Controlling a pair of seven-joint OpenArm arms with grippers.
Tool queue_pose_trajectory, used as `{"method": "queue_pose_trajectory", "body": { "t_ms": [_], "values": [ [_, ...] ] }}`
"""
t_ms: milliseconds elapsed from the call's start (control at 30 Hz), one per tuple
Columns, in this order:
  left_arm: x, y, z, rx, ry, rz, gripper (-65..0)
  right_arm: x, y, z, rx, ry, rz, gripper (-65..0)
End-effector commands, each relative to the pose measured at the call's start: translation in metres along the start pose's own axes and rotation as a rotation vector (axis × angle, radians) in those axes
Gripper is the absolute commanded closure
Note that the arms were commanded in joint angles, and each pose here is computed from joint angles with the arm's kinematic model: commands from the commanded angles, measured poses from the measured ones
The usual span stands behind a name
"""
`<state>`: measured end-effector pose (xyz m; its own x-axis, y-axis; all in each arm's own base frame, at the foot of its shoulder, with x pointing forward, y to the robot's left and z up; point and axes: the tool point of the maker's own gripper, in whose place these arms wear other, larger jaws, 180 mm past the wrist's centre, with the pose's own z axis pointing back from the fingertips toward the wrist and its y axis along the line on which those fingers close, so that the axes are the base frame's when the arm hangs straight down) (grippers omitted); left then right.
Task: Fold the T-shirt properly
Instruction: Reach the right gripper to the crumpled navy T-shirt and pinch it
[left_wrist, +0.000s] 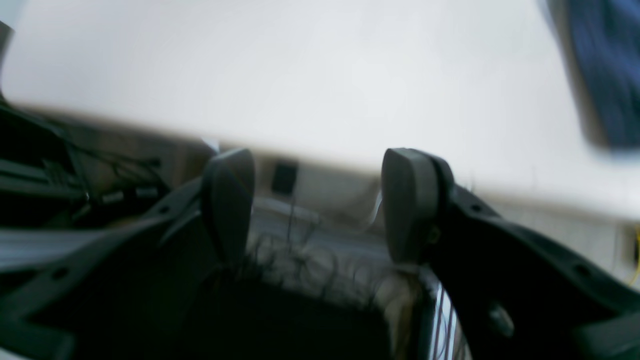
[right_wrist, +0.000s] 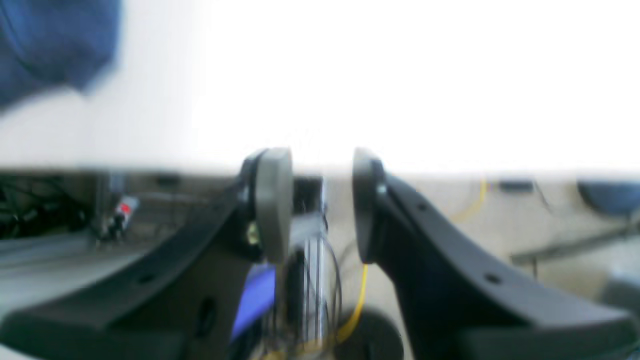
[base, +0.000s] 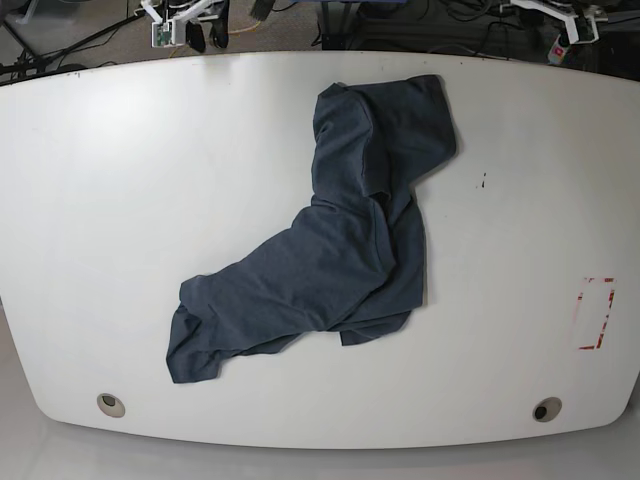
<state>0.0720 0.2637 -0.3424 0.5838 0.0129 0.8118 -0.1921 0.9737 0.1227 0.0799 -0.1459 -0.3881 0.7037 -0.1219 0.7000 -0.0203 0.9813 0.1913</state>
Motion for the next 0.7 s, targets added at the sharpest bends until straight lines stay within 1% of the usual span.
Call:
{"method": "queue_pose_trajectory", "body": {
  "t_ms": [0,133,333,367,400,467,533,600,667],
  "values": [
    [0.015,0.0,-0.003,-0.008,-0.048,-0.012,-37.1,0.017,0.001,-0.002,0.01,-0.056,0.008,-19.2],
    [0.031,-0.002,-0.016,-0.032,-0.098,-0.031,-37.1,0.04,0.004,-0.016,0.025,-0.122,0.015,-19.3],
    [0.048,-0.004,-0.027,-0.033,-0.154,-0.029,-37.1,0.07,0.022,-0.034,0.08,-0.206,0.024,-19.5],
    [0.05,-0.004,-0.029,-0.033,-0.163,-0.027,-37.1,0.076,0.026,-0.037,0.094,-0.222,0.027,-20.8],
    [0.051,-0.004,-0.029,-0.033,-0.166,-0.026,-37.1,0.079,0.028,-0.039,0.1,-0.231,0.03,-22.8],
    [0.053,-0.005,-0.031,-0.032,-0.173,-0.025,-37.2,0.086,0.037,-0.044,0.126,-0.241,0.033,-31.4],
    [0.056,-0.005,-0.032,-0.034,-0.181,-0.023,-37.2,0.09,0.044,-0.049,0.148,-0.238,0.038,-38.0],
    [0.058,-0.005,-0.033,-0.032,-0.189,-0.024,-37.2,0.096,0.057,-0.056,0.184,-0.236,0.048,-43.4],
    [0.061,-0.008,-0.035,-0.055,-0.198,-0.033,-37.2,0.1,0.067,-0.06,0.214,-0.233,0.058,-45.5]
  ]
}}
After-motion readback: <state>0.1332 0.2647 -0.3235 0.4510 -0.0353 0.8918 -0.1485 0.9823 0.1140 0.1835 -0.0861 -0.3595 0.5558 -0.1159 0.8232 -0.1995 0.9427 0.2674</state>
